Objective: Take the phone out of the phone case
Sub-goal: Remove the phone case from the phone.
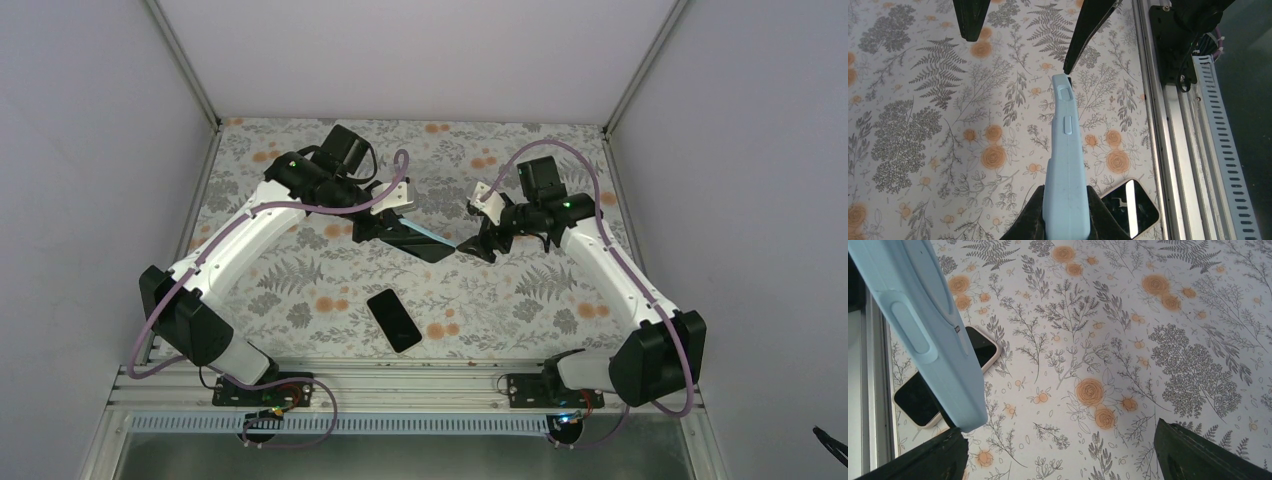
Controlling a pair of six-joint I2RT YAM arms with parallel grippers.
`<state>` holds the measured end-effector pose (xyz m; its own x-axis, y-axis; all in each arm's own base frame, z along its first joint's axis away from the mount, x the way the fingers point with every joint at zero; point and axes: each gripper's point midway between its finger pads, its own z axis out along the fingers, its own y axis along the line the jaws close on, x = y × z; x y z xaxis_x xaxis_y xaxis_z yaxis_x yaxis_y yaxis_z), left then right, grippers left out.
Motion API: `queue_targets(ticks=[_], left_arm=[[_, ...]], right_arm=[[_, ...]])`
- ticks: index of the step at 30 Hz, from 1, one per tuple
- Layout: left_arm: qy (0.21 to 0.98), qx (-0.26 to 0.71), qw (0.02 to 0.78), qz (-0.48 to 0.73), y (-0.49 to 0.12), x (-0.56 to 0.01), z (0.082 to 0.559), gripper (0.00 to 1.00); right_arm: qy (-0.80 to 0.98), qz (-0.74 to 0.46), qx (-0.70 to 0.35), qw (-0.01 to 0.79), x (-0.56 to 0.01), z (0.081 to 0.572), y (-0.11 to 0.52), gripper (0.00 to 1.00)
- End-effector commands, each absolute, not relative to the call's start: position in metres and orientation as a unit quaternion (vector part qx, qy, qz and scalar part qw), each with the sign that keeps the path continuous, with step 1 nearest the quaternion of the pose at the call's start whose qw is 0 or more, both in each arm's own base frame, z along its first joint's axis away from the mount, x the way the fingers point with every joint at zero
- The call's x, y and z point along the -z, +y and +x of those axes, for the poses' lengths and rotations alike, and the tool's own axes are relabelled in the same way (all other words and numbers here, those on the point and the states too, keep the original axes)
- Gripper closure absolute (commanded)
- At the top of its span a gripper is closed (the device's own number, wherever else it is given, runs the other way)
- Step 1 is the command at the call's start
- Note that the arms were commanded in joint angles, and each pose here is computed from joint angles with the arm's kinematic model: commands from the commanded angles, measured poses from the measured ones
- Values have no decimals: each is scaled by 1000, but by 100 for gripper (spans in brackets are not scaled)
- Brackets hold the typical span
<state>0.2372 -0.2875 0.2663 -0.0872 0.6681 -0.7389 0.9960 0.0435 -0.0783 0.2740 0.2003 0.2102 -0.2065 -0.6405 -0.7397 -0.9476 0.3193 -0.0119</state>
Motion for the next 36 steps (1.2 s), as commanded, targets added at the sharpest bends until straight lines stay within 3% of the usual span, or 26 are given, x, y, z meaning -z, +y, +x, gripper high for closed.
queue_targets(ticks=[1,17,36], left_arm=[[652,317,298,621,-293,-284,237,98],[648,327,290,623,-294,-283,234,98],[622,372,266,636,-297,-288,214,98]], right_arm=[[730,-548,-251,323,-205,264,205,5],[734,-541,-245,329,-200,272,206,5],[742,-515,-197,381,-222,323,210,7]])
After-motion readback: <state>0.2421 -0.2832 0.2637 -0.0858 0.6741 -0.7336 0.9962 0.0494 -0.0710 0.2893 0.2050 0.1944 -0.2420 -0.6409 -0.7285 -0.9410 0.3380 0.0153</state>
